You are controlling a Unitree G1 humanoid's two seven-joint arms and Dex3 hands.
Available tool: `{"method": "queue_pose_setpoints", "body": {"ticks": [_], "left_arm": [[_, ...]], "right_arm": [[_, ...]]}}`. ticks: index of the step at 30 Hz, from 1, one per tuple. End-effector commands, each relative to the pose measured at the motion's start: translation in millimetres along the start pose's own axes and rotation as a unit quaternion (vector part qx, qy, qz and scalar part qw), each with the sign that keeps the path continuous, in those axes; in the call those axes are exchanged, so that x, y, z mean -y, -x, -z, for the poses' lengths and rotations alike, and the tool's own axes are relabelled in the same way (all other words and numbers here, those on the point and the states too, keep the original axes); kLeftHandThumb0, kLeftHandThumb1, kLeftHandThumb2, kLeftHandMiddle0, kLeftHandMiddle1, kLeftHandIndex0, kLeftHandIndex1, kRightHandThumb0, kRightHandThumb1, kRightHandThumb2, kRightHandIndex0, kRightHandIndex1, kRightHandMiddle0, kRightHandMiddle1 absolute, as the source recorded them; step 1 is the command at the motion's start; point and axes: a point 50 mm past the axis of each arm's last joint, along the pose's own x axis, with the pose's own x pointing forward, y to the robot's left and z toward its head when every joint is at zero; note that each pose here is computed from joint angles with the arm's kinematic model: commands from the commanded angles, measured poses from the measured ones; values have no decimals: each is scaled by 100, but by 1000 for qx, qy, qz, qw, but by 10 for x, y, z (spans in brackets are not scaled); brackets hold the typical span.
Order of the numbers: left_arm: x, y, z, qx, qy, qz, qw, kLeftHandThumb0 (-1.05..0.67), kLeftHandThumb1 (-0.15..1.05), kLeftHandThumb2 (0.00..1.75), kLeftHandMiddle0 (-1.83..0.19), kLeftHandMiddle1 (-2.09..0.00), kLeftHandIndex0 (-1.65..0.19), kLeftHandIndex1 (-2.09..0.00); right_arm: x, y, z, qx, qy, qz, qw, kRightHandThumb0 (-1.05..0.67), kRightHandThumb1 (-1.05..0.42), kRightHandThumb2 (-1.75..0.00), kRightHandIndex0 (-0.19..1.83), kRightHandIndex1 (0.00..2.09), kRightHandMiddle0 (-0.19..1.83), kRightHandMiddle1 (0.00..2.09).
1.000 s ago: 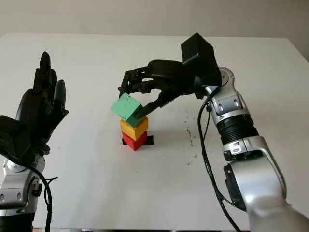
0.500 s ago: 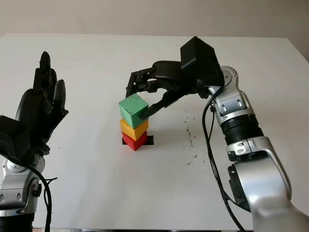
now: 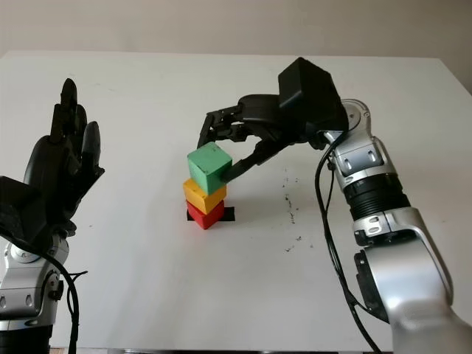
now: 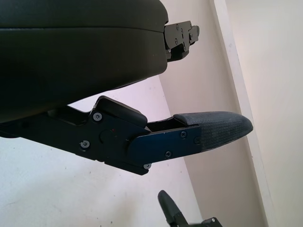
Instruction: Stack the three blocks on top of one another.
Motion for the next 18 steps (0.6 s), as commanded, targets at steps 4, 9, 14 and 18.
{"method": "queue_pose_setpoints", "body": {"ticks": [4,9,14,18], "left_arm": [[-24,18,-15,6,-9,0,1000,-83,105,62,19,-3,17,-5],[-16,20,-19,3,-6,0,1000,-83,105,62,19,-3,17,-5],[-21,26,-17,2,-10,1,1000,-83,105,63,19,-2,18,-5],[-9,29,-16,5,-10,0,1000,-83,105,63,19,-2,18,-5]], "right_arm": [[5,61,-115,18,62,-20,998,-96,-87,-6,-19,0,-19,4],[-26,55,-114,28,67,-28,997,-101,-88,-6,-19,0,-19,0],[-29,57,-142,35,73,-23,996,-104,-90,-6,-19,0,-19,0],[27,148,-145,71,39,22,996,-105,-94,-7,-19,0,-19,0]]}}
